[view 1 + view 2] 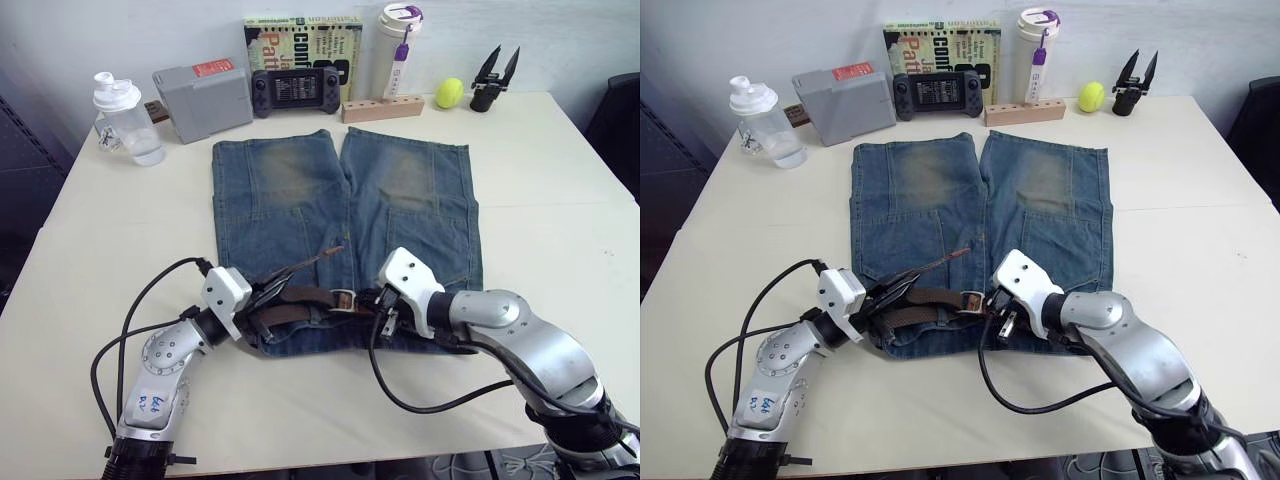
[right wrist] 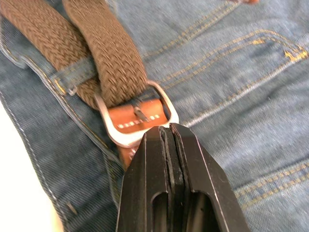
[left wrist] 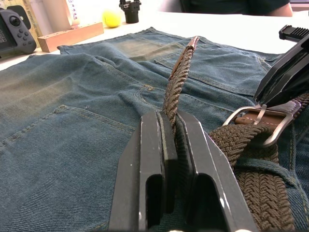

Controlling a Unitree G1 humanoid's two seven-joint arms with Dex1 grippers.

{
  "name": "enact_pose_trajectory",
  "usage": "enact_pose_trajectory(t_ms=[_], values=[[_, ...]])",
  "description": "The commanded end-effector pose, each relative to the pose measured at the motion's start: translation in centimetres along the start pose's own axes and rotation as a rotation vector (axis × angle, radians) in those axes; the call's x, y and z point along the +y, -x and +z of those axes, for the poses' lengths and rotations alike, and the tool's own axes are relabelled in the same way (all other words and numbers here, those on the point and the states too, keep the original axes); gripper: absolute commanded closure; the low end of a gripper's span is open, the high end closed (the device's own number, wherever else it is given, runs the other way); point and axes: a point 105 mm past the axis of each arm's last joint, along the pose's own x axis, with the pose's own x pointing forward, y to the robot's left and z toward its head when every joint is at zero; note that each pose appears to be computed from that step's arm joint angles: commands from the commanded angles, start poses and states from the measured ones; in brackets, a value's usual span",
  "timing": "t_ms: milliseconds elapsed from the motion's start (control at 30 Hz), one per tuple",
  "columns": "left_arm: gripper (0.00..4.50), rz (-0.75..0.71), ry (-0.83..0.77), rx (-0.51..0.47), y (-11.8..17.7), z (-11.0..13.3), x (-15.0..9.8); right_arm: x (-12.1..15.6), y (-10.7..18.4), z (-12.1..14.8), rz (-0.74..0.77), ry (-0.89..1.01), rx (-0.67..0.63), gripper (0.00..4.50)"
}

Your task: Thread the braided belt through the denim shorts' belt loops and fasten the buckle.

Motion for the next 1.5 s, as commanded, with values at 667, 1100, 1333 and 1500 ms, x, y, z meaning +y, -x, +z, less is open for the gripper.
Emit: enact_pose_trajectory(t_ms=[667, 1100, 1333, 1500], values=[[4.5, -0.013, -0.02, -0.015, -0.4, 0.5, -0.2, 2.3, -2.1, 2.6, 0.063, 0.051, -0.07, 4.42], [4.5, -0.027, -0.05, 0.003, 0.0, 0.3, 0.0, 0.7, -0.9, 3.5, 0.038, 0.05, -0.106, 4.42], [4.5, -0.046, -0.095, 0.001, -0.2, 0.3, -0.1, -0.7, 0.2, 3.9, 0.21, -0.023, -0.142, 4.42], [4.5, -0.054, -0.107, -0.01, -0.1, 0.5, -0.2, -1.9, -0.4, 2.0, 0.278, -0.012, -0.06, 4.42]])
